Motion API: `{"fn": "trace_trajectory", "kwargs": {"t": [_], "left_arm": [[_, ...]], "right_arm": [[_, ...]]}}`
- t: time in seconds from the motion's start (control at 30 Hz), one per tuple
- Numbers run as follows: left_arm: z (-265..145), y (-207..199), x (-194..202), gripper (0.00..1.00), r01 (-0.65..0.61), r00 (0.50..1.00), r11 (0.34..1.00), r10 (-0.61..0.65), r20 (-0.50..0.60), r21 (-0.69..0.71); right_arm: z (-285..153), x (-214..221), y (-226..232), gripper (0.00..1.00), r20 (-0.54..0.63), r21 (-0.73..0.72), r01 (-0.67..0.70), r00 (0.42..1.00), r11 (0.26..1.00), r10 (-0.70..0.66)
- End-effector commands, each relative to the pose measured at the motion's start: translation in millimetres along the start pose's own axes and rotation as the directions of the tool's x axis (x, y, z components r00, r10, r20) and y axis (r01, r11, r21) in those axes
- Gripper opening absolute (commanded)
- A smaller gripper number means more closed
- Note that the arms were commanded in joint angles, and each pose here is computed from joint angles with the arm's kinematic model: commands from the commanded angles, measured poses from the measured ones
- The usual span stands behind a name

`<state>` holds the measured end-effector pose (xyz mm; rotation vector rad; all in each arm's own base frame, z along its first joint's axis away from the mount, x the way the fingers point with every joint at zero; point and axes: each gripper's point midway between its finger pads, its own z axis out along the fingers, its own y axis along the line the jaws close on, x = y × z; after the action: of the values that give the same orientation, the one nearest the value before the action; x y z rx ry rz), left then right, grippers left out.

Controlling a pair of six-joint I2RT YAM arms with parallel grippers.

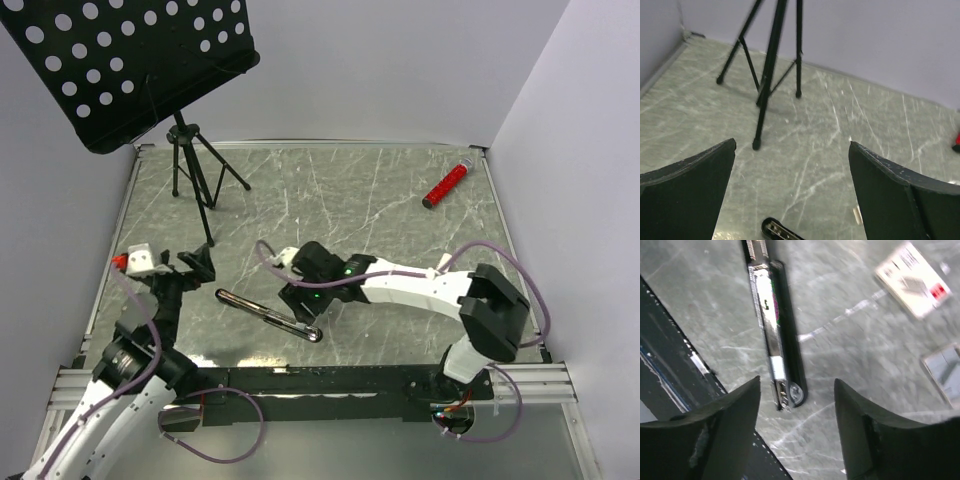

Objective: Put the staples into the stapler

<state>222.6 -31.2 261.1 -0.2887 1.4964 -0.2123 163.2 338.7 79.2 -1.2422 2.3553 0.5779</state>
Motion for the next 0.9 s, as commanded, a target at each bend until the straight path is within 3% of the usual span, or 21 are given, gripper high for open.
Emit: {"fn": "trace_trajectory", "kwargs": {"t": [0.0, 0.07, 0.37, 0.57, 0.77, 0.87], "left_arm": [[13, -28, 28, 0.99, 0.034, 0.99, 0.997, -0.023, -0.14, 0.07], [17, -34, 44, 0.99, 0.035, 0.977, 0.997, -0.019, -0.214, 0.073], [25, -8, 128, 0.97, 0.034, 0.836, 0.964, -0.173, -0.521, -0.265], [26, 13, 151, 0.97, 0.038, 0.774, 0.905, -0.295, -0.56, -0.423], [23, 23, 188, 0.97, 0.05, 0.657, 0.858, -0.414, -0.63, -0.511], [22, 24, 194, 0.97, 0.044, 0.633, 0.837, -0.446, -0.632, -0.546]], "right_arm": [[-9, -1, 2, 0.73, 0.116, -0.041, -0.067, 0.991, 0.997, 0.072], [-10, 7, 1, 0.75, 0.173, -0.049, -0.065, 0.982, 0.997, 0.073], [-4, 35, 6, 0.77, 0.317, -0.06, -0.037, 0.947, 0.998, 0.054], [10, 50, 6, 0.75, 0.32, -0.04, -0.017, 0.947, 0.999, 0.029], [16, 50, 7, 0.63, 0.334, -0.037, 0.027, 0.943, 0.999, -0.013], [16, 48, 9, 0.58, 0.339, -0.038, 0.047, 0.94, 0.998, -0.031]]}}
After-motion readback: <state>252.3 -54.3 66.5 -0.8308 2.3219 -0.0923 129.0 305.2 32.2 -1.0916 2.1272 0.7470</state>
